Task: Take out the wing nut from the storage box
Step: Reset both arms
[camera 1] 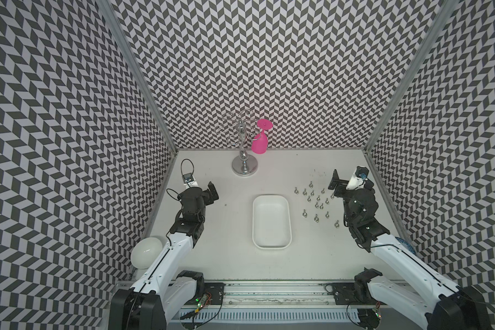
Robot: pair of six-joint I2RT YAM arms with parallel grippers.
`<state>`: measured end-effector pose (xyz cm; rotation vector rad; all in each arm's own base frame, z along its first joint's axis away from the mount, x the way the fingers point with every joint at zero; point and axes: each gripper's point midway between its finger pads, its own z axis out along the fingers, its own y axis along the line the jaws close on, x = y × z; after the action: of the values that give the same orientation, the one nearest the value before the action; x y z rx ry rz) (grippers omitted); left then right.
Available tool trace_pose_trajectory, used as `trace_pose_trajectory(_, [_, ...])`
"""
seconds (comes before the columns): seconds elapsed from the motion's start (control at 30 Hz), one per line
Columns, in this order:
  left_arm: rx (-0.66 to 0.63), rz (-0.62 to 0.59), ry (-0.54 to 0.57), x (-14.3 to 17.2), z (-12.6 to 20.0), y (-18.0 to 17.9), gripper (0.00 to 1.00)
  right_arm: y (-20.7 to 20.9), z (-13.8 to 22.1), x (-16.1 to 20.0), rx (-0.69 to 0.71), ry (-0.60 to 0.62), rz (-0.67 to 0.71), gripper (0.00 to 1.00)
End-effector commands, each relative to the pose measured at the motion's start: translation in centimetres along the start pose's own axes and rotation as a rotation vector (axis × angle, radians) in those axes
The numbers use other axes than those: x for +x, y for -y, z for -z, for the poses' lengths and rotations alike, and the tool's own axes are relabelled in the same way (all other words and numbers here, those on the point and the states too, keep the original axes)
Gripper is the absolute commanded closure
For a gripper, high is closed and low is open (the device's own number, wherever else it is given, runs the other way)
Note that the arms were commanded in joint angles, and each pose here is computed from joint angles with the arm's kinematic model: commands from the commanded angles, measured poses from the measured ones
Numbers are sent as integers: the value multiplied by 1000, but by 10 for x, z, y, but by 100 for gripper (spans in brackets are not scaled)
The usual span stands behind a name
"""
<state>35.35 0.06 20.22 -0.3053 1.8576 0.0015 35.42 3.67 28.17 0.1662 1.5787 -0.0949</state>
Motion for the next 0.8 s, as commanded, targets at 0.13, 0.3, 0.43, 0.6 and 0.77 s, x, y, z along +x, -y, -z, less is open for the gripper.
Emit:
trace_pose_trajectory(0.13, [145, -78, 101, -31, -23, 19, 0, 11, -4, -15, 7, 88, -41, 0])
trace_pose_trajectory(0.3, [146, -9, 208, -34, -27, 4, 0, 22, -11, 2, 15, 106, -26, 0])
trace_pose_trajectory(0.43, [180, -33, 261, -34, -25, 7, 0, 19, -22, 10, -1, 87, 9, 1])
trace_pose_trajectory(0.6, [152, -32, 320, -26, -22, -13, 0, 26, -30, 13, -3, 96, 16, 0])
trace_pose_trajectory(0.77, [146, 7, 306, -13, -38, -30, 0, 34, -26, 39, -80, 122, 19, 0])
